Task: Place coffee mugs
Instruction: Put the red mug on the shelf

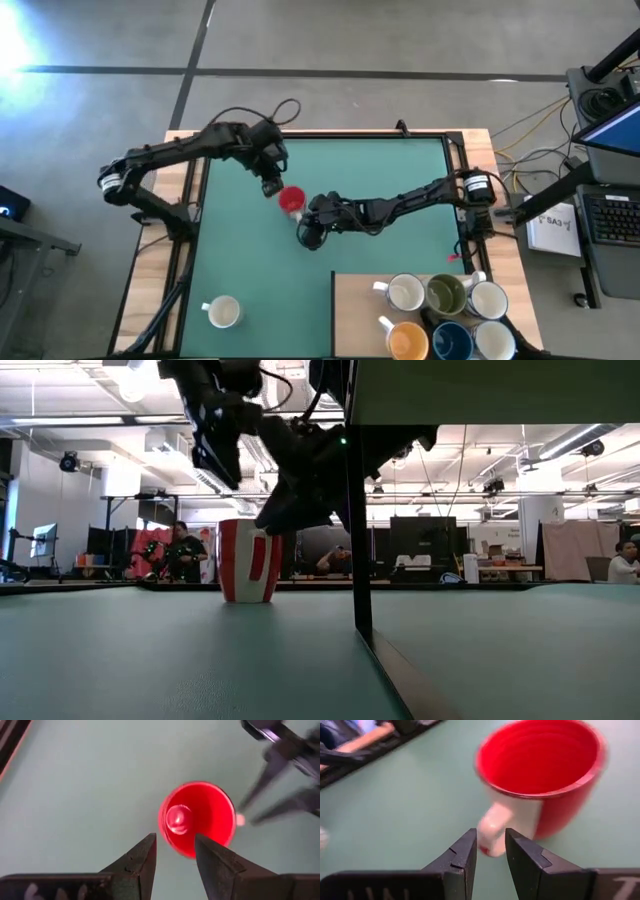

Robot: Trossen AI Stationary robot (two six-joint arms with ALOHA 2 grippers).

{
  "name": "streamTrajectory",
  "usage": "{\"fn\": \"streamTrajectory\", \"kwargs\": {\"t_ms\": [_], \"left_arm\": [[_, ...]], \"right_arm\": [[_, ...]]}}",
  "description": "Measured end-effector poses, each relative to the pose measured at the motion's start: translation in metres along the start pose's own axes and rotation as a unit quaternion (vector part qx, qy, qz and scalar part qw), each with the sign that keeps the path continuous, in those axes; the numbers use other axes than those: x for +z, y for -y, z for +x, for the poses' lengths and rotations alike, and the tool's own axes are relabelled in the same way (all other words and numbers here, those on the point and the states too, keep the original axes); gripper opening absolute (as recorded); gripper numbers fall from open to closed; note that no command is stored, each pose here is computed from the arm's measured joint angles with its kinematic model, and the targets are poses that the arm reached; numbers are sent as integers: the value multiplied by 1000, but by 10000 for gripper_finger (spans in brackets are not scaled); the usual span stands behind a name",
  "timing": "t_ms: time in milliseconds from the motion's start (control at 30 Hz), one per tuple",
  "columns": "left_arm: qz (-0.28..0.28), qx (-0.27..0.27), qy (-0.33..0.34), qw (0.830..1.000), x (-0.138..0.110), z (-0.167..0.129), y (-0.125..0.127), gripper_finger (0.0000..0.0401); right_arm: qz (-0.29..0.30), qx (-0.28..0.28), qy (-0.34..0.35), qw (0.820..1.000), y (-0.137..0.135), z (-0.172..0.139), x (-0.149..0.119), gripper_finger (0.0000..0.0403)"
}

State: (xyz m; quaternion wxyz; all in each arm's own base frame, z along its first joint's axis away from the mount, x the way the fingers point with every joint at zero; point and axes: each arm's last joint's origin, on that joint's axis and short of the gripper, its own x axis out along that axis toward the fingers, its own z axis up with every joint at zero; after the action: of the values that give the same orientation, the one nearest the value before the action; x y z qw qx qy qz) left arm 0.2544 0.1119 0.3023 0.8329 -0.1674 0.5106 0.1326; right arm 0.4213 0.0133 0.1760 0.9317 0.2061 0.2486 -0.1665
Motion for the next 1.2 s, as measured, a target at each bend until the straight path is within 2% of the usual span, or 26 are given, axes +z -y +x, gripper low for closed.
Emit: {"fn": "streamTrajectory", "kwargs": {"t_ms": [333, 600, 900, 1200], "left_arm": [[-16, 14, 56, 998, -22, -51, 4, 116], [-53, 58, 78, 994, -47, -84, 5, 116], [-65, 53, 124, 989, -64, -109, 8, 116], [-69, 75, 124, 987, -75, -118, 7, 116]], "right_arm": [[18, -2, 12, 1000, 1, 0, 3, 91], [158, -14, 42, 986, 8, -8, 19, 91], [262, -72, 41, 962, 35, -5, 25, 91], [270, -79, 41, 959, 39, -2, 28, 91]]}}
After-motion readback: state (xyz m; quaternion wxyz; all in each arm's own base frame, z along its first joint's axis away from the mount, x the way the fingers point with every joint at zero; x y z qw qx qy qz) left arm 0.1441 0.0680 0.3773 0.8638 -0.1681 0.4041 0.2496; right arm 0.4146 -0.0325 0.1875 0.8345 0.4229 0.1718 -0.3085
